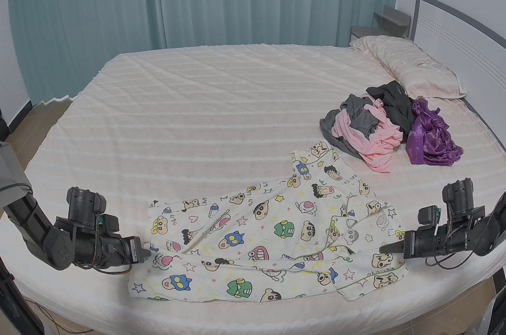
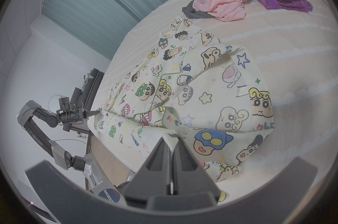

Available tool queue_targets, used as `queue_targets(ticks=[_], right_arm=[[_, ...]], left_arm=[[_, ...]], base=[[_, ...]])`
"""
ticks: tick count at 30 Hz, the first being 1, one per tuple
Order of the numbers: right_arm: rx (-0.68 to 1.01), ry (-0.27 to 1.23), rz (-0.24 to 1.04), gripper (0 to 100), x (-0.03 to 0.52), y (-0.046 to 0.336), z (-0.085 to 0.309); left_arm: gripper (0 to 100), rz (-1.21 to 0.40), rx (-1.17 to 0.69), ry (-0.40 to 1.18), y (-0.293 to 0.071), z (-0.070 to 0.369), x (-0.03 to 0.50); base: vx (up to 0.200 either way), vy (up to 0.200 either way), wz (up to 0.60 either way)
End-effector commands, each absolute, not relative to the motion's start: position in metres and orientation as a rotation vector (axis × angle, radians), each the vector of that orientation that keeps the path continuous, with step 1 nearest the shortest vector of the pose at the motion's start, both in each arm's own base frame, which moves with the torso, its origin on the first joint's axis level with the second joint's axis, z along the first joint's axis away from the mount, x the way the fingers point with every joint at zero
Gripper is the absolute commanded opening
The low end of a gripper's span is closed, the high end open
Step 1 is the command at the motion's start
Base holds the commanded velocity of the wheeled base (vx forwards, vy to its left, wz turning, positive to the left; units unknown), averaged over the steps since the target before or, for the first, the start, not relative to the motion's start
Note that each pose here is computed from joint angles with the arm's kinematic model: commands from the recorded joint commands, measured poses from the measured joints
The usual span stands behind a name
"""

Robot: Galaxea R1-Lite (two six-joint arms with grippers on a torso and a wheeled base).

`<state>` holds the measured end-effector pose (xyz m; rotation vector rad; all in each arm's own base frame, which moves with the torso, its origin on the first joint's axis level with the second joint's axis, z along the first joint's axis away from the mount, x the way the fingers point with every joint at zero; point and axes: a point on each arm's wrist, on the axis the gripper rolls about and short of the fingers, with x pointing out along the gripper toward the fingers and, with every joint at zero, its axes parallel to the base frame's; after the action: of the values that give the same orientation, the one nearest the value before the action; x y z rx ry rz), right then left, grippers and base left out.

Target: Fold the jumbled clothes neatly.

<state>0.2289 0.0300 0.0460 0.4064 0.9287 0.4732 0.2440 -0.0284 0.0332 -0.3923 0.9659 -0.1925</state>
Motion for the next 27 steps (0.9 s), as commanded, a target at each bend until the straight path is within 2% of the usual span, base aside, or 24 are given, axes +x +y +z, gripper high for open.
queue_targets(ticks=[1,27], right_arm=[[0.408,0.929,0.472,0,0.229,0.03,0.046],[0.404,0.921,0.476,0,0.228,0.03,0.048]], left_arm=[[0,-0.184,-0.393,0.968,-0.027,0.033,0.241],[0,-0.208,-0.41,0.966,-0.025,0.039,0.224]], base=[[0.0,0.0,0.0],[0.0,0.0,0.0]])
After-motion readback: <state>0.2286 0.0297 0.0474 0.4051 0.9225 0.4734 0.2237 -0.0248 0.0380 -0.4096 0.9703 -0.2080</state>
